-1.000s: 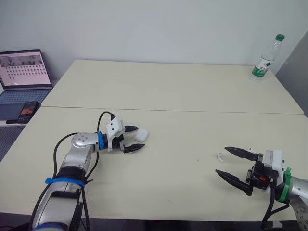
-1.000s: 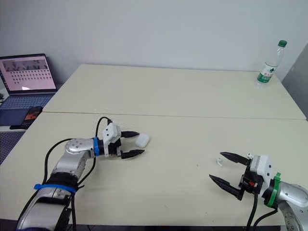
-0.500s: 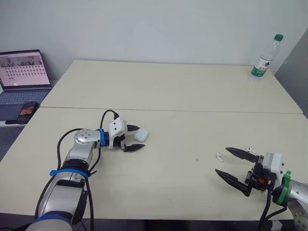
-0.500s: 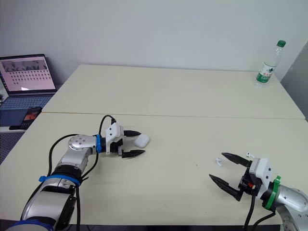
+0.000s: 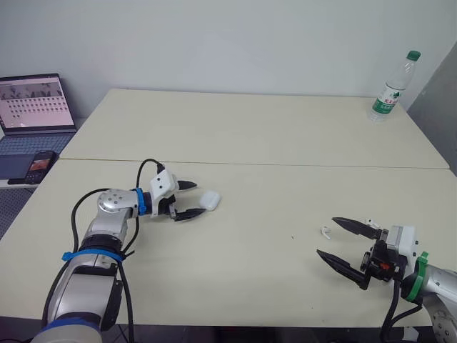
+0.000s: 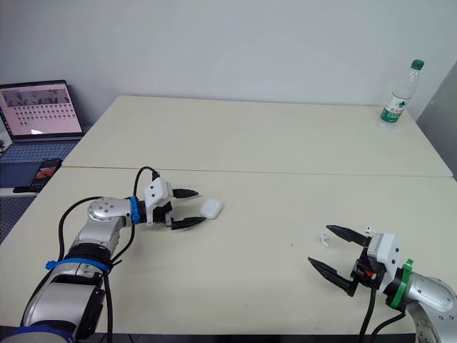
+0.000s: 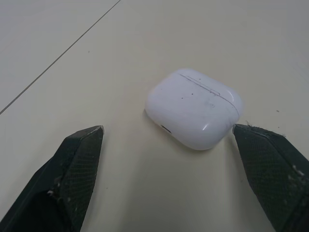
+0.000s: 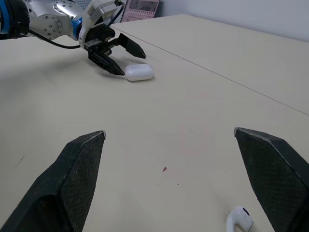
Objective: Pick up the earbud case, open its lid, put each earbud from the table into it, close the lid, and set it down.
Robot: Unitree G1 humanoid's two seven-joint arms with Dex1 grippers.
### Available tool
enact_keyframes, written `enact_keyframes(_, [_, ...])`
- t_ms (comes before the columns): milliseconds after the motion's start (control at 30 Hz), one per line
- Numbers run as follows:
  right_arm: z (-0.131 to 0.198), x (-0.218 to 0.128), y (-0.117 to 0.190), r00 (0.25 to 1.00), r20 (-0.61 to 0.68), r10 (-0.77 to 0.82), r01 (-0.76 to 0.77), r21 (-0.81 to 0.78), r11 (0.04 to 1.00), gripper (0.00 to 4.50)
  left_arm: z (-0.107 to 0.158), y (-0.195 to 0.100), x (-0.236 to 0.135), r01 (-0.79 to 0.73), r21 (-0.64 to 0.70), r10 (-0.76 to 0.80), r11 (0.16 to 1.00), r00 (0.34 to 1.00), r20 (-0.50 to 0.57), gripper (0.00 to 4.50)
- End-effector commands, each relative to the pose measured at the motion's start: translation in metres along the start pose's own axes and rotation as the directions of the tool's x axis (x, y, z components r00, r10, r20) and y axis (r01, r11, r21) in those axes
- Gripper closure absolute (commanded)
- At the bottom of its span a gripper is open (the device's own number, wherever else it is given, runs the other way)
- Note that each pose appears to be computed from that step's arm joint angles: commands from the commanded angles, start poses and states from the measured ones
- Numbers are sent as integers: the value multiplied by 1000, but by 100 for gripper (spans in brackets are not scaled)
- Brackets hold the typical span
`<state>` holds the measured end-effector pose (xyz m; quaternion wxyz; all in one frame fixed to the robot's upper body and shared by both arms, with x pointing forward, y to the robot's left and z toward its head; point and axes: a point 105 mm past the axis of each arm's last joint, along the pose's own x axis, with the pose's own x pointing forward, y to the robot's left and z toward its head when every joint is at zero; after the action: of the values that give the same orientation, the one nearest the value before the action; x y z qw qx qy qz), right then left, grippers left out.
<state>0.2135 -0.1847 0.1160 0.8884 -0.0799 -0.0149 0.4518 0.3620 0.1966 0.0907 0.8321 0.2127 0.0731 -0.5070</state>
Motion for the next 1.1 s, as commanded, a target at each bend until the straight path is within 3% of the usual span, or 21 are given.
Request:
enact_keyframes(33, [6, 1, 0, 1000, 26, 11, -10, -29, 1000, 0, 7, 7, -3, -25, 27, 24, 999, 1000, 11, 2])
enact_keyframes(1100, [10, -1, -1, 999, 42, -20, 21, -45, 999, 0, 17, 8, 38, -42, 40, 40, 998, 998, 51, 2])
